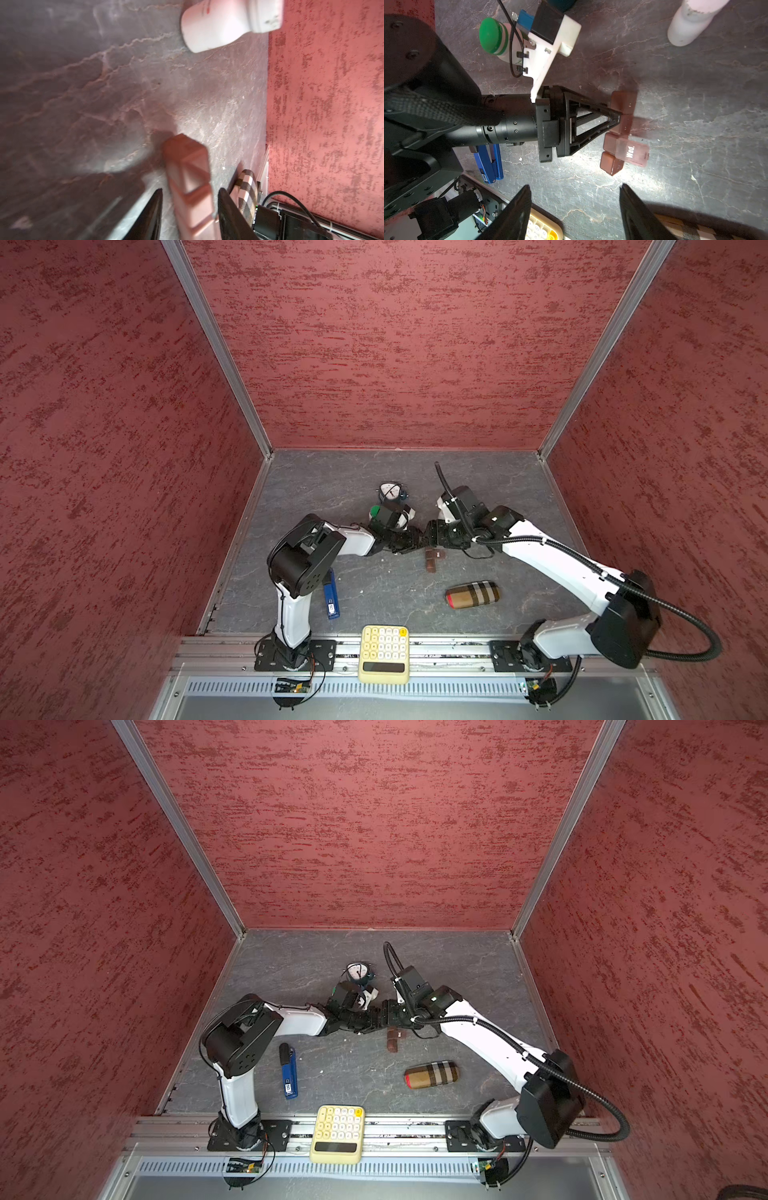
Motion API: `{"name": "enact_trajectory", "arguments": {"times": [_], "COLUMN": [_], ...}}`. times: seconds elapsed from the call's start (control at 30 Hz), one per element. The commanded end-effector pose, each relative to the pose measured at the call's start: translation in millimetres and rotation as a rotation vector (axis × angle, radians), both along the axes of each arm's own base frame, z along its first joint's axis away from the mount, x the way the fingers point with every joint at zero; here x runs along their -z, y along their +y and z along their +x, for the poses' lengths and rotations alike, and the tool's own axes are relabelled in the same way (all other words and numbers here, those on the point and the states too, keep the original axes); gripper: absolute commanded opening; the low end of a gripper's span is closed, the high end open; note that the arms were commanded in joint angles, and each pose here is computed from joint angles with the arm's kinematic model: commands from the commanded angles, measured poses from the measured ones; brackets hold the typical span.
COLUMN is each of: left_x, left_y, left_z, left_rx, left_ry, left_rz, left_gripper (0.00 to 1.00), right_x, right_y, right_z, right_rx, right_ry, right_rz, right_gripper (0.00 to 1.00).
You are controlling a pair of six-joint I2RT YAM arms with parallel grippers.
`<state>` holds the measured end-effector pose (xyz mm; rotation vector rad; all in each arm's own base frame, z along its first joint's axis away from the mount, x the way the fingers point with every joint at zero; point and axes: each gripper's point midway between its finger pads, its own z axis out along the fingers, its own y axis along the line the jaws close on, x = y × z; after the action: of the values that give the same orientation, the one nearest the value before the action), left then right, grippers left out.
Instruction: Sort the pills into containers
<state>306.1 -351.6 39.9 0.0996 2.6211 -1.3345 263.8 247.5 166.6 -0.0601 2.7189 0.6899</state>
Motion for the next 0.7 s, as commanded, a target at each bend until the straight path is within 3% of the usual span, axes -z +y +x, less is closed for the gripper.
{"name": "enact_trajectory", "arguments": {"times": [0.0, 0.67], "left_x": [15.6, 6.0], "left_y": [6.9, 11.8], "left_z": [0.7, 4.1], "left_rx": [-0.005, -0.023], "left_ry": [0.021, -0.004], "left_rz": [0.047, 0.056], "left_gripper": [0.46, 0.57], "right_x": [2.4, 9.3], "right_y": [-3.1, -3.3], "right_z": [2.6, 4.2], "right_rx": [0.004, 0.006], "right_ry": [-0.008, 0.006], "right_rz": [-0.01, -0.011], "right_gripper": [0.69, 0.69]}}
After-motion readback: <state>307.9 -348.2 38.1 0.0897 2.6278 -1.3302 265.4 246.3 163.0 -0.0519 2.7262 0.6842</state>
